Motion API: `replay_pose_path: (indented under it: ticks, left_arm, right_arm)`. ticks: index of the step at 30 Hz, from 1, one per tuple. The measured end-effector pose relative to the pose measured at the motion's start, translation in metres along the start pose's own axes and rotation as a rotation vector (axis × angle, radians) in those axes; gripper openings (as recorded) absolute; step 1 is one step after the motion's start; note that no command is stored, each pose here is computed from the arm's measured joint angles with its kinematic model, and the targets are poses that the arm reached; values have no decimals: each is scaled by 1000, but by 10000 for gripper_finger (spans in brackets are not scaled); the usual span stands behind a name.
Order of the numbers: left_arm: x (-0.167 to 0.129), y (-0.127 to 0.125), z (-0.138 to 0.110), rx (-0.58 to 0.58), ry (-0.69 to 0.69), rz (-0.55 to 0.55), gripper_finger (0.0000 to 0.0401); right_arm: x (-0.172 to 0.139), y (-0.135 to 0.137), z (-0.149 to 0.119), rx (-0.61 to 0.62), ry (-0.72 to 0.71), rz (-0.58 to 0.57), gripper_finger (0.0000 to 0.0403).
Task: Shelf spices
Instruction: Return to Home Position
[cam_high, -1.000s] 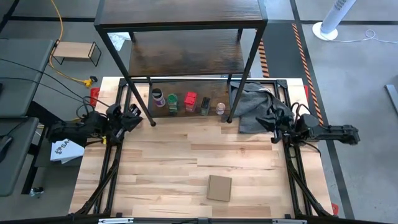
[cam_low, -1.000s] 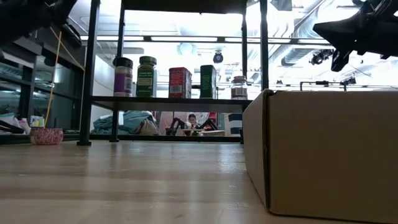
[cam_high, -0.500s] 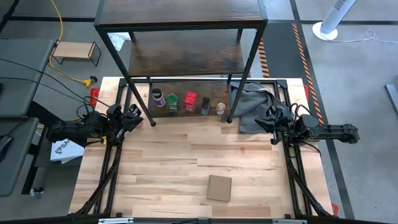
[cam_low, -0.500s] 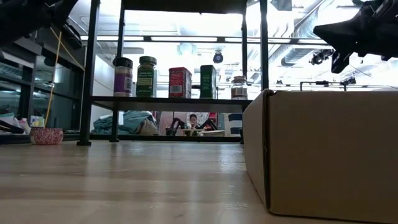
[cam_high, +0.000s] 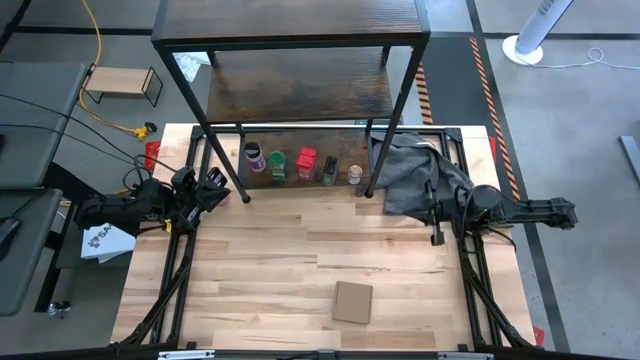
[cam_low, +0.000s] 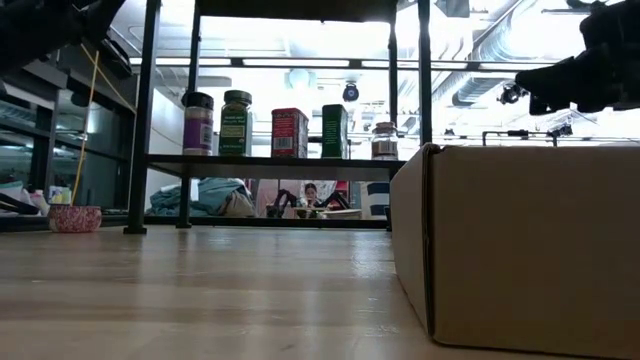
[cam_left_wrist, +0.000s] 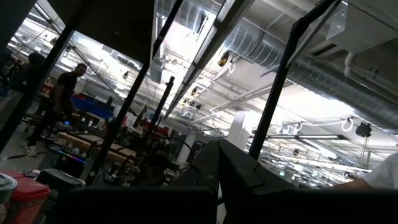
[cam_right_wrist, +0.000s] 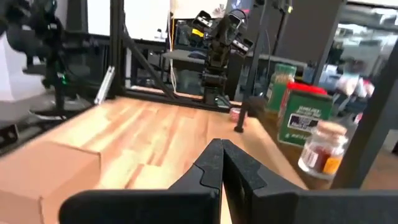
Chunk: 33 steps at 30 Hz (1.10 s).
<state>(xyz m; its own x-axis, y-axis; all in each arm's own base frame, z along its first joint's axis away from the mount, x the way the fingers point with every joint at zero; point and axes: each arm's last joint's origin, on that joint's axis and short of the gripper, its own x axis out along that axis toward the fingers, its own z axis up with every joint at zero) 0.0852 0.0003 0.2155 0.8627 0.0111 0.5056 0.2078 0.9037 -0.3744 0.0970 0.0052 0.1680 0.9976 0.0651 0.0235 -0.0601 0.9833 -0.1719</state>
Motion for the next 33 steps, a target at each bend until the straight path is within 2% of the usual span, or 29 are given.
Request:
replay_pose_path:
  ticks: [4, 18, 26, 27, 30, 33]
  left_arm:
    - [0, 0, 0, 0, 0, 0, 1]
    - [0, 0, 0, 0, 0, 0, 1]
    - [0, 0, 0, 4, 3, -1, 1]
    - [0, 0, -2, 44, 31, -10, 1]
    - [-2, 3, -15, 290, 180, -62, 1]
    - [-7, 9, -31, 429, 354, -30, 1]
  right_arm:
    - [0, 0, 0, -1, 0, 0, 0]
    - [1, 0, -1, 198, 16, 0, 0]
    - [1, 0, -1, 199, 16, 0, 0]
    - [1, 0, -1, 199, 16, 0, 0]
    - [1, 0, -1, 199, 17, -1, 0]
    - [1, 0, -1, 199, 18, -1, 0]
